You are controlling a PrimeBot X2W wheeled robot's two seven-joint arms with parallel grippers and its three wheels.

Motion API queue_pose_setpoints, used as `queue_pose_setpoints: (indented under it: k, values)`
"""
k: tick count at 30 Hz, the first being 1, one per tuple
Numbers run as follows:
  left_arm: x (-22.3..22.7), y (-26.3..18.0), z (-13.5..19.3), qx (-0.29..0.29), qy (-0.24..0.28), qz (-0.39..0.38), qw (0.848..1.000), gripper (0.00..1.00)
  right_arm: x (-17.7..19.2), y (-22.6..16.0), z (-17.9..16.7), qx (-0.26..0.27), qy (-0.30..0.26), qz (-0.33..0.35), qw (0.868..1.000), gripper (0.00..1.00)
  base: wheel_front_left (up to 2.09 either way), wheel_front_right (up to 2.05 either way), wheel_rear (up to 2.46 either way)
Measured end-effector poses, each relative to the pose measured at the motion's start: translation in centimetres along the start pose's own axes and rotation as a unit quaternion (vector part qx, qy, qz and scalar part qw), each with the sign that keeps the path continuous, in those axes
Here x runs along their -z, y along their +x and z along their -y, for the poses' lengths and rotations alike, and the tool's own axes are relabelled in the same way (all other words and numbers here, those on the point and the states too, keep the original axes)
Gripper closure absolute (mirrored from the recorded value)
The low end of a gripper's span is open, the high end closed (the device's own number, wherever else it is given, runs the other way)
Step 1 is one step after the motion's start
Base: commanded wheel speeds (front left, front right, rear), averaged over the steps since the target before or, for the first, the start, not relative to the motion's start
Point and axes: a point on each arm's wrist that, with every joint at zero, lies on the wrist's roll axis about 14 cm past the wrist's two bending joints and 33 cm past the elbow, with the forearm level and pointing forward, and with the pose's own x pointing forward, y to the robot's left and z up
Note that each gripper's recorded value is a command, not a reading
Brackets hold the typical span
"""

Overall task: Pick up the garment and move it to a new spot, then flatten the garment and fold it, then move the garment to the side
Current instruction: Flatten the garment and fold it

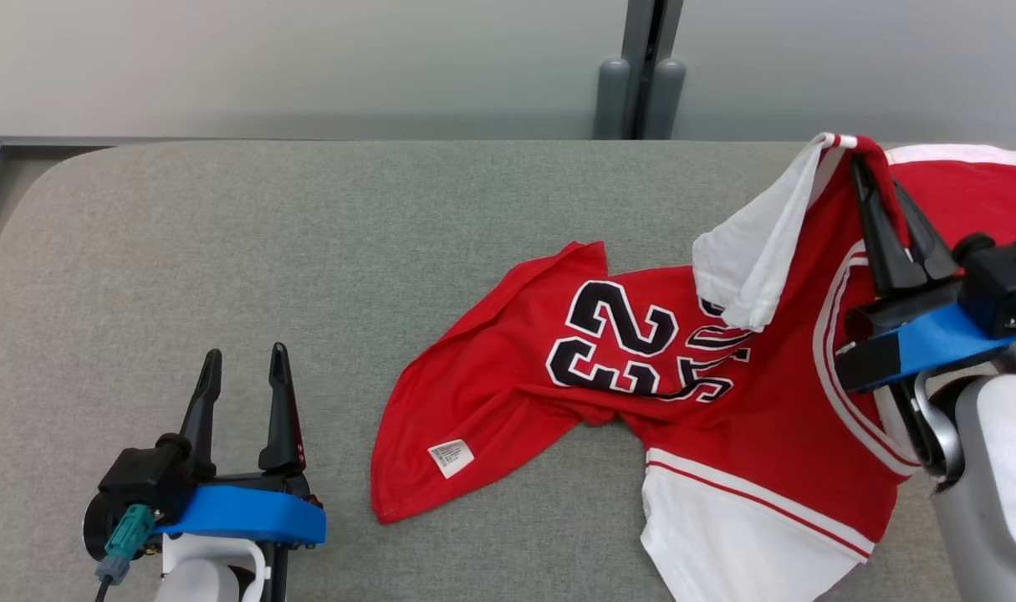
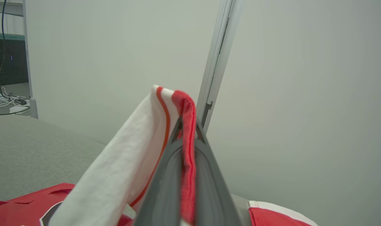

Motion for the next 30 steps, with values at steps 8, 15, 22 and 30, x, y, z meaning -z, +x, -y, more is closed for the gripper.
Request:
queue_pose_setpoints:
  k: [8, 15, 22, 30]
  values:
    - [0.1, 0.0, -1.2, -0.016, -0.002, -0.002, 1.0, 0.0, 3.5, 3.7, 0.6, -0.005, -0.013, -0.036, 0.999, 1.0, 0.0, 0.0, 0.0]
    - [0.4, 0.2, -1.8, -0.024, -0.001, -0.008, 1.0, 0.0, 5.2, 7.5, 1.0, -0.007, -0.027, -0.054, 0.998, 1.0, 0.0, 0.0, 0.0]
    - [0.7, 0.4, -2.2, -0.03, -0.002, -0.013, 0.999, 0.0, 8.9, 9.6, 1.8, 0.007, -0.025, -0.108, 0.994, 1.0, 0.0, 0.0, 0.0]
    - [1.4, 0.8, -2.4, -0.03, -0.003, -0.023, 0.999, 0.0, 14.8, 7.6, 1.0, 0.011, -0.002, -0.193, 0.981, 0.0, 0.0, 0.0, 0.0]
